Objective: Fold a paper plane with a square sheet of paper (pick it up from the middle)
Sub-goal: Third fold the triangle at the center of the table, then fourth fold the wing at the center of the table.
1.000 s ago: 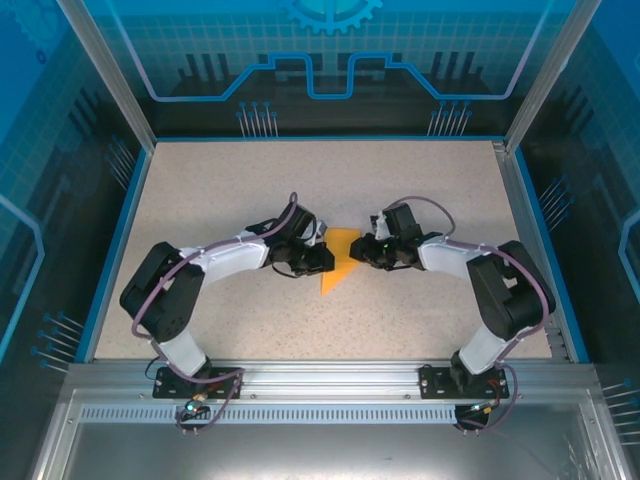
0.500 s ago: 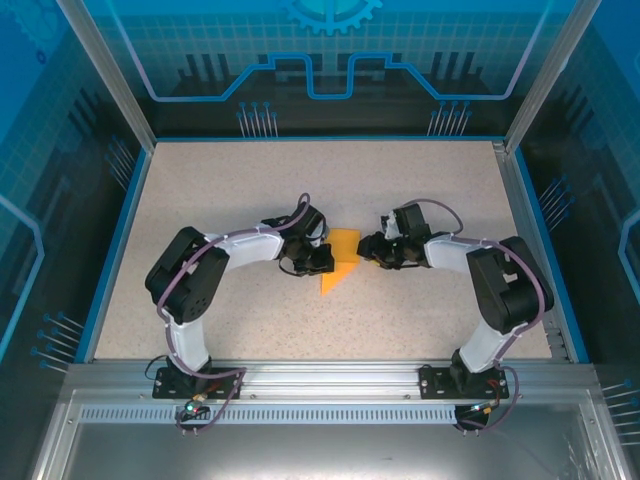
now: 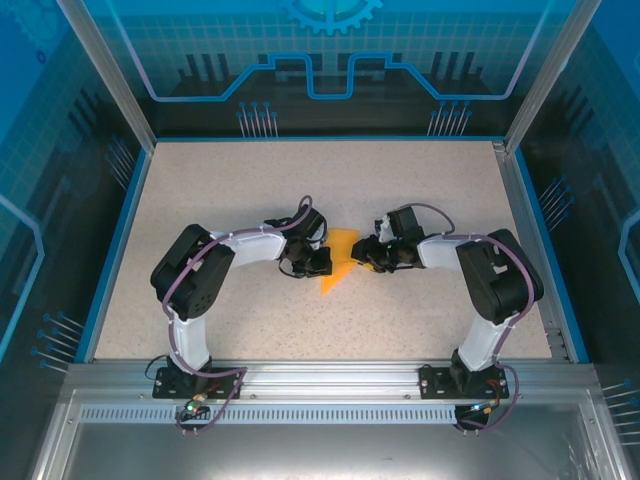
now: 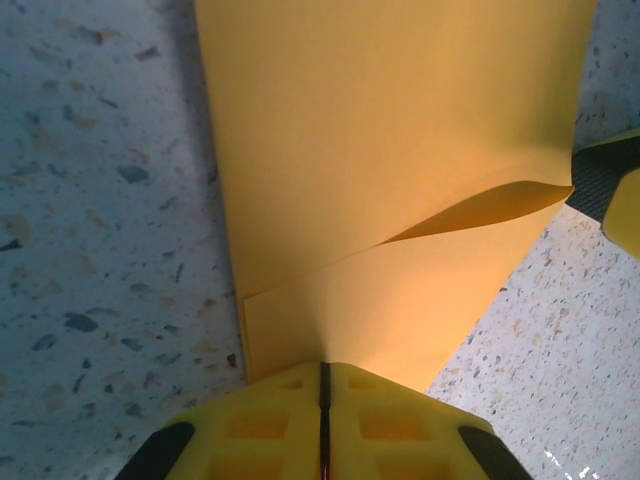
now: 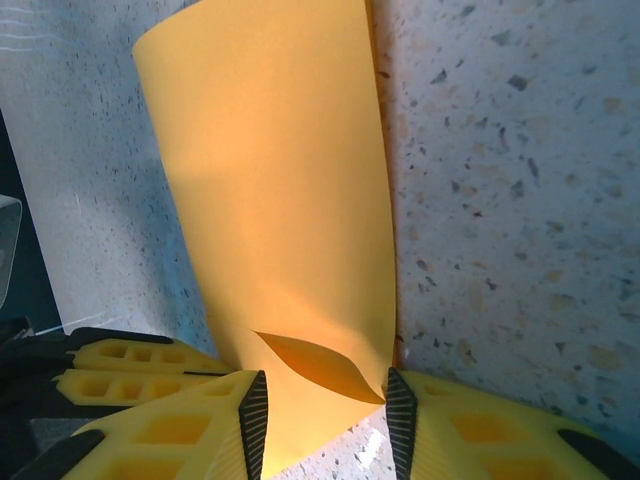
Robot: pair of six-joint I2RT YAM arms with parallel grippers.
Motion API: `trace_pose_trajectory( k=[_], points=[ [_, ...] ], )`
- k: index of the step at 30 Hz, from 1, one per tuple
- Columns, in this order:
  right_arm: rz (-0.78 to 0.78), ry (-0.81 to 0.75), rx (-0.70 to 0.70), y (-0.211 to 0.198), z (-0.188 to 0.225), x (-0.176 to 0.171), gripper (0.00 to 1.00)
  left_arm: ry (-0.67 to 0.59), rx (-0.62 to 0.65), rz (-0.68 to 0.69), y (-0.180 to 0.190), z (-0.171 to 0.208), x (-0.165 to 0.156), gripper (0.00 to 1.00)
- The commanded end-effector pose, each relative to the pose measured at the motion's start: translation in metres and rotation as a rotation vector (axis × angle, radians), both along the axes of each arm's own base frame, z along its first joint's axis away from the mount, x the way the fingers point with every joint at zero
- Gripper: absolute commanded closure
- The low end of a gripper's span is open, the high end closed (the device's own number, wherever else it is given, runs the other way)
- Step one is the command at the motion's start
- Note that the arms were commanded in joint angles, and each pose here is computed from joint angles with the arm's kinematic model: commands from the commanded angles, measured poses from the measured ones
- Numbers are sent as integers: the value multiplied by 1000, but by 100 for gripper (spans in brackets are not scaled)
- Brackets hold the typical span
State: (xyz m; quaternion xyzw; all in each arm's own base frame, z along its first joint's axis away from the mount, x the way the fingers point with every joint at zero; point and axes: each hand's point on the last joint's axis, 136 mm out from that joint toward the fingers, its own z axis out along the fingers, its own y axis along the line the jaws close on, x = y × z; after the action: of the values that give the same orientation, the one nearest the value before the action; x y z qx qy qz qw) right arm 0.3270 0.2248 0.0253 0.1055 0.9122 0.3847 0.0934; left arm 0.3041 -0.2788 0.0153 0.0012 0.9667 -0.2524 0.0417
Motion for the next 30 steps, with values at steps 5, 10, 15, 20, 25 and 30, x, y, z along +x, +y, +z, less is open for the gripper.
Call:
trace_pose_trajectory(
  k=[5,10,15,20,25,30],
  points=[
    [25,-9,53,14,12,4,61,-1,21,-15,4,-3,-2,89],
    [-5,-17,58,12,15,5,61,-23,15,-6,5,3,1,89],
    [-34,-16,91,13,18,7,61,-39,13,-2,6,7,2,88],
    [-68,-11,99,11,17,9,61,-62,-3,4,6,13,2,86],
    [-51,-17,135,17,20,12,61,-96,-38,4,3,23,4,84],
    [-26,-27,149,22,22,18,61,-128,-61,0,2,33,4,81]
  ],
)
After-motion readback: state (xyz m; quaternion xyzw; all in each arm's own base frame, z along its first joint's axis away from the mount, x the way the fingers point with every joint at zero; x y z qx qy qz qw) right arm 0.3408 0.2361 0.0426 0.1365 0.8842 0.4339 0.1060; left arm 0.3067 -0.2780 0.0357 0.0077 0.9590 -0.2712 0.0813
